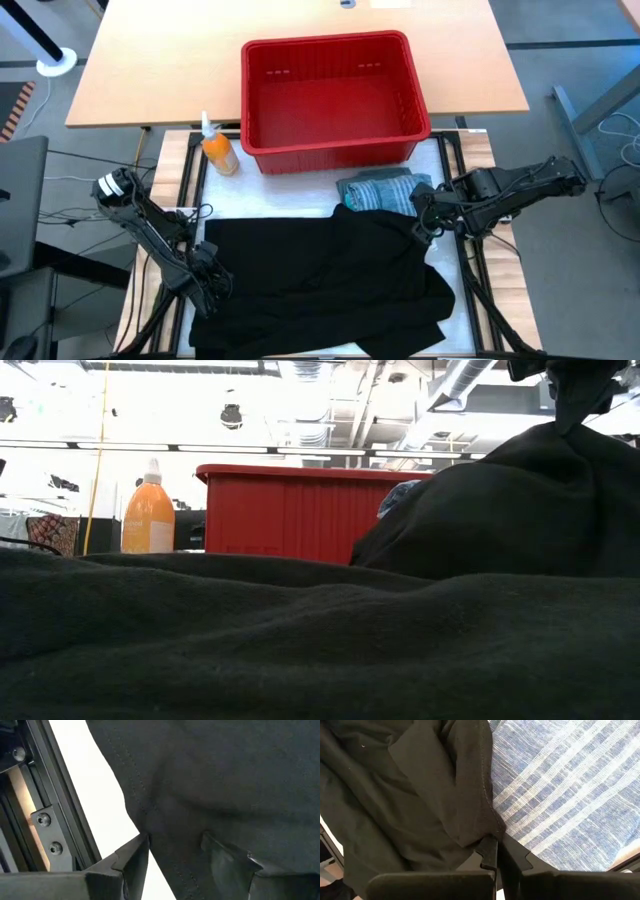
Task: Fold Laundry from Bin
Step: Fold the black shirt
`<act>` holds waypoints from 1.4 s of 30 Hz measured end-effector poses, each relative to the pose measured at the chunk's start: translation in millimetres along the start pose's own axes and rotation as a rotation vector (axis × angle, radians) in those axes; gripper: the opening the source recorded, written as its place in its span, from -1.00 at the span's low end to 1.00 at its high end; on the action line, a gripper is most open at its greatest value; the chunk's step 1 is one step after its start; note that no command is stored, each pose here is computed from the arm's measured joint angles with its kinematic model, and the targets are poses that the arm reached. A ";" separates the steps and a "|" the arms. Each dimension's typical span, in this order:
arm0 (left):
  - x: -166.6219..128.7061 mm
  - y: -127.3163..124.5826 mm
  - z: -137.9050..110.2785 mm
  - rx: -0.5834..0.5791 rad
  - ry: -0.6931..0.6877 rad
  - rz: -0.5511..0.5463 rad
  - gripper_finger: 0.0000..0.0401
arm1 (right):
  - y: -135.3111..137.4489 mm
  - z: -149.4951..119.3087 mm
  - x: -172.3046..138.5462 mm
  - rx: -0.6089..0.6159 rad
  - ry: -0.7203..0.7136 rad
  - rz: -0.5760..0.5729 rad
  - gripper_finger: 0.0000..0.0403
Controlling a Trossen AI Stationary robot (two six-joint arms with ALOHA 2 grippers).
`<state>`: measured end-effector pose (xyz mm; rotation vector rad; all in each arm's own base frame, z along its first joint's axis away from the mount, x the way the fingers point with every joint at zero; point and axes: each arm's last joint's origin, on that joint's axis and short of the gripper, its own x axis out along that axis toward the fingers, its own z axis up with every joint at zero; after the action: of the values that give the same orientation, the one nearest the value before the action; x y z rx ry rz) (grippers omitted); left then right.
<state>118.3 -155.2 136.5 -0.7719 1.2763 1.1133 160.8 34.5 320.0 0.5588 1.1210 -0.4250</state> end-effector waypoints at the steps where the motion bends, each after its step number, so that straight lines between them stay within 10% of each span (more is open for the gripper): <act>1: 0.8 -1.4 -0.9 -0.001 0.003 -0.006 -0.09 | 0.0 0.0 0.0 0.000 0.000 0.000 -0.87; 13: 3.8 -7.8 -3.3 0.062 -0.032 -0.078 -0.92 | 8.0 -6.5 -1.3 -0.009 0.020 0.053 -0.87; 21: -12.5 -10.4 0.1 0.080 -0.105 -0.157 -1.00 | 19.6 -28.7 -5.8 -0.009 0.108 0.096 -0.87; 32: -119.2 7.4 38.3 0.074 -0.486 -0.629 -1.00 | 16.1 -53.0 -26.8 0.087 0.094 0.182 -0.87; 42: -189.3 32.3 65.3 0.148 -0.805 -1.003 -1.00 | 14.6 -52.2 -72.1 0.047 -0.339 0.568 -0.87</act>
<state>122.3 -123.8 336.8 -0.6173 0.1894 0.3895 104.3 81.1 372.8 0.7825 0.5920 -0.0453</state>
